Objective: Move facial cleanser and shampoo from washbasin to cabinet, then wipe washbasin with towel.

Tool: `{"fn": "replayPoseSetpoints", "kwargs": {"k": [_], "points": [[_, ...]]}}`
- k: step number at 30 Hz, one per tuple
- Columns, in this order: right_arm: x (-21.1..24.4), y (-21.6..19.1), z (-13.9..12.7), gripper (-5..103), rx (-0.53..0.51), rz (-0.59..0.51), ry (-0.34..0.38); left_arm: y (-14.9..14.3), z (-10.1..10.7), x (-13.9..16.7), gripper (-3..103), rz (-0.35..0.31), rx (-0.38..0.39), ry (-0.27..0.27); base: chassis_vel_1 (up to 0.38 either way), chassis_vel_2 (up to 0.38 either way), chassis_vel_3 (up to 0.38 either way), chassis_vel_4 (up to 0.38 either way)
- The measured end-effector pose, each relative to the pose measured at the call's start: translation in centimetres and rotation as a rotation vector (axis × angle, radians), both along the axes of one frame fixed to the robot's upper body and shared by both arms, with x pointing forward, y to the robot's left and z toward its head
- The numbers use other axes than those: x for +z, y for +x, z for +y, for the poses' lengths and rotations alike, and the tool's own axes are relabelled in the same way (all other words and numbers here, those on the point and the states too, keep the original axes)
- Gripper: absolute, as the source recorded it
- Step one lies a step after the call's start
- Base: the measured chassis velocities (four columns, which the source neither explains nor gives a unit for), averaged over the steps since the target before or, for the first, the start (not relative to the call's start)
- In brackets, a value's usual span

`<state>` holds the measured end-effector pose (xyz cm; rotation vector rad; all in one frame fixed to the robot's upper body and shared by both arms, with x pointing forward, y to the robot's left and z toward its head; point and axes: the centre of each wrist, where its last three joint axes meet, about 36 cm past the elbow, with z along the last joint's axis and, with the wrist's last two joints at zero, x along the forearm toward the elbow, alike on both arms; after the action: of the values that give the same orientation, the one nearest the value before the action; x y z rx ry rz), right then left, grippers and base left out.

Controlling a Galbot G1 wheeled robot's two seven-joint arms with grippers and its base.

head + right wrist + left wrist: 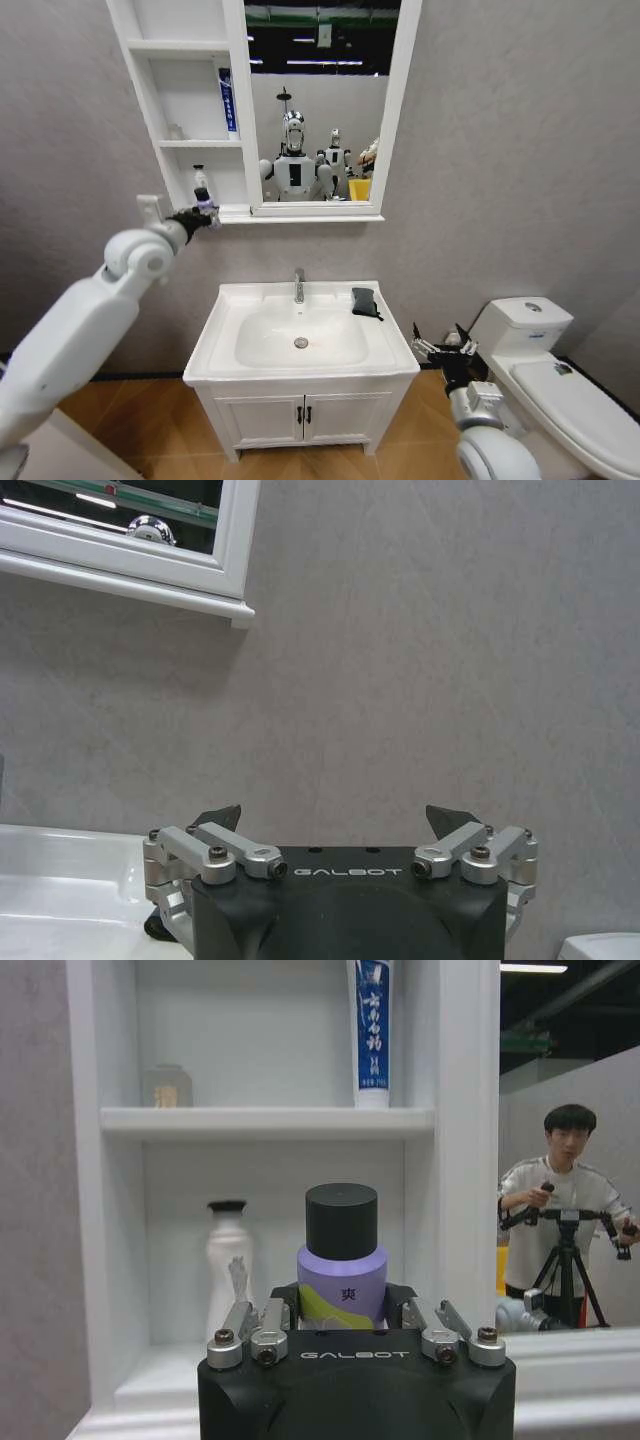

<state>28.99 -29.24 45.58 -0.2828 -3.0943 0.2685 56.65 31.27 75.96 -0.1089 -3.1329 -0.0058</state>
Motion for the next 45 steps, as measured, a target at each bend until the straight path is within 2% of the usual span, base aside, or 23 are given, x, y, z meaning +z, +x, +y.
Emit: {"fn": "replayPoseSetpoints", "kwargs": {"k": [1, 2, 4, 7, 8, 10, 11, 18, 24, 26, 29, 31, 32, 34, 37, 38, 40, 41, 45], "points": [[0.0, 0.0, -0.1, 100, -0.003, 0.000, 0.000, 2.0, -0.4, 1.4, 43, -0.020, -0.009, -0.012, 0.000, 0.000, 0.000, 0.000], [0.0, 0.0, -0.1, 100, -0.003, 0.000, 0.000, 2.0, -0.4, 1.4, 43, -0.020, -0.009, -0.012, 0.000, 0.000, 0.000, 0.000], [0.1, -0.1, -0.4, 100, -0.010, -0.001, 0.000, 4.7, -1.0, 2.0, 43, -0.033, -0.014, -0.007, 0.000, 0.000, 0.000, 0.000], [0.0, -0.1, -0.5, 100, -0.013, -0.001, 0.001, 5.9, -1.1, 1.8, 43, -0.033, -0.019, -0.006, 0.000, 0.000, 0.000, 0.000], [-0.1, -0.1, -0.6, 100, -0.016, 0.001, 0.001, 7.6, -1.4, 1.4, 43, -0.029, -0.022, -0.009, 0.000, 0.000, 0.000, 0.000], [-0.2, -0.1, -0.7, 100, -0.017, 0.002, 0.001, 8.5, -1.4, 1.1, 43, -0.027, -0.014, -0.011, 0.000, 0.000, 0.000, 0.000], [-0.3, 0.0, -0.7, 100, -0.017, 0.002, 0.001, 10.6, -1.4, 0.1, 43, -0.016, 0.002, -0.017, 0.000, 0.000, 0.000, 0.000], [-0.2, 0.2, -1.1, 100, -0.020, 0.000, -0.001, 13.5, -1.1, -2.4, 43, 0.004, 0.048, -0.005, 0.000, 0.000, 0.000, 0.000], [-0.4, 0.3, -1.3, 100, -0.023, -0.002, -0.002, 14.0, -0.5, -3.2, 43, 0.015, 0.063, 0.006, 0.000, 0.000, 0.000, 0.000], [-0.4, 0.6, -1.3, 100, -0.022, -0.008, -0.002, 14.4, -0.3, -3.7, 53, 0.023, 0.059, 0.010, 0.000, 0.000, 0.000, 0.000], [-0.3, 0.7, -1.3, 100, -0.020, -0.011, -0.003, 14.6, -0.4, -3.9, 58, 0.025, 0.057, 0.008, 0.000, 0.000, 0.000, 0.000], [-0.3, 0.8, -1.3, 100, -0.020, -0.014, -0.003, 14.7, -0.7, -4.1, 70, 0.021, 0.046, -0.007, 0.000, 0.000, 0.000, 0.000], [-0.3, 0.8, -1.3, 100, -0.020, -0.014, -0.003, 14.7, -0.7, -4.1, 70, 0.021, 0.046, -0.007, 0.000, 0.000, 0.000, 0.000], [-0.3, 0.8, -1.4, 100, -0.021, -0.013, -0.004, 14.6, -1.0, -4.1, 80, 0.007, 0.039, -0.017, 0.000, 0.000, 0.000, 0.000], [-0.3, 0.8, -1.4, 100, -0.022, -0.013, -0.004, 14.5, -1.0, -4.1, 85, -0.001, 0.040, -0.021, 0.000, 0.000, 0.000, 0.000], [-0.4, 0.7, -1.4, 100, -0.022, -0.012, -0.003, 14.2, -0.9, -3.9, 96, -0.015, 0.044, -0.030, 0.000, 0.000, 0.000, 0.000], [-0.5, 0.7, -1.4, 100, -0.023, -0.011, -0.003, 13.9, -0.8, -3.8, 96, -0.025, 0.051, -0.035, 0.000, 0.000, 0.000, 0.000], [-0.5, 0.7, -1.4, 100, -0.023, -0.011, -0.002, 13.2, -0.5, -3.8, 100, -0.039, 0.062, -0.040, 0.000, 0.000, 0.000, 0.000], [-0.3, 0.7, -1.4, 100, -0.020, -0.016, 0.000, 10.9, -0.1, -3.9, 100, -0.073, 0.075, -0.045, 0.000, 0.000, 0.000, 0.000]]}}
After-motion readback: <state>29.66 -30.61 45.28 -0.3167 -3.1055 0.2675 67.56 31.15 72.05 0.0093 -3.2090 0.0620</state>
